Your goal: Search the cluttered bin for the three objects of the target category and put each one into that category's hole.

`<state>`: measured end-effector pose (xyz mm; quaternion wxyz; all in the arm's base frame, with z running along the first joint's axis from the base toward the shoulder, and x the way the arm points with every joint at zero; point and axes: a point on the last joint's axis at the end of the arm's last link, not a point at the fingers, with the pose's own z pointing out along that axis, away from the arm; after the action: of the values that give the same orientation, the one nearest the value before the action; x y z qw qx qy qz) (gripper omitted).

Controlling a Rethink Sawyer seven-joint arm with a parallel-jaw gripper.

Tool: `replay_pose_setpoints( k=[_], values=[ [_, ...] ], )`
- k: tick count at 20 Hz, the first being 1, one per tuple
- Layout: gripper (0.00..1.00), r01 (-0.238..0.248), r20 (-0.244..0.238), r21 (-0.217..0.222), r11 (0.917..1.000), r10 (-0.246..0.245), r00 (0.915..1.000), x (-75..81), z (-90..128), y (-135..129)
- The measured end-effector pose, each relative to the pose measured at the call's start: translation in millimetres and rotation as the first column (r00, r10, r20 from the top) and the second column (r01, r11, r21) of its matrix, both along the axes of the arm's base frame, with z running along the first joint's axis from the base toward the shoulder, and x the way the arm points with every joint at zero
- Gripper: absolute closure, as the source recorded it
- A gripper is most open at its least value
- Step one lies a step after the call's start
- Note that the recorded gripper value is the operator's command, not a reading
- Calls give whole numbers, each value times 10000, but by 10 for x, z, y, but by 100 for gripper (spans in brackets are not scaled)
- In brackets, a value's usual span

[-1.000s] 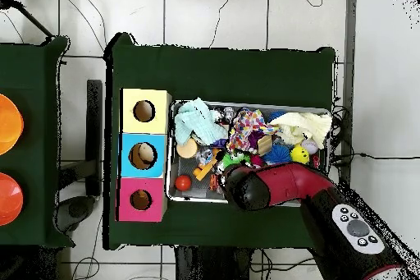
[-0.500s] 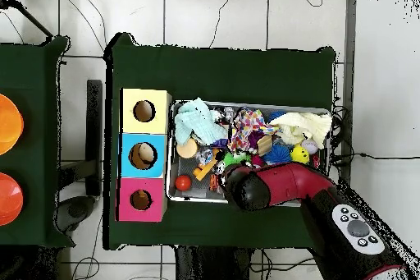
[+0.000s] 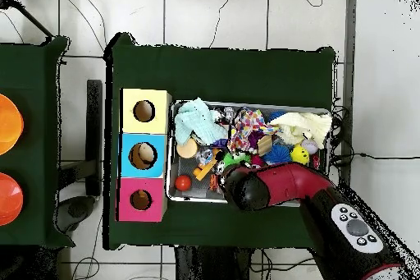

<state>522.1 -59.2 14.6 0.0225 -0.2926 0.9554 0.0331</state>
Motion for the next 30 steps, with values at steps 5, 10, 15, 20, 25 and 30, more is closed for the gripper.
replay_pose_setpoints(
  k=[5,10,15,20,25,30],
  values=[
    [0,-646,297,-49,9979,647,9975,-111,-177,69],
    [0,-1182,804,30,9930,1176,9898,-183,-327,172],
    [0,-1330,1198,156,9910,1302,9842,-196,-392,230],
    [0,-1291,1242,167,9915,1261,9842,-214,-413,217],
    [0,-1273,1254,162,9917,1243,9843,-221,-418,207],
    [0,-1268,1275,168,9918,1237,9841,-220,-419,207]
  ],
)
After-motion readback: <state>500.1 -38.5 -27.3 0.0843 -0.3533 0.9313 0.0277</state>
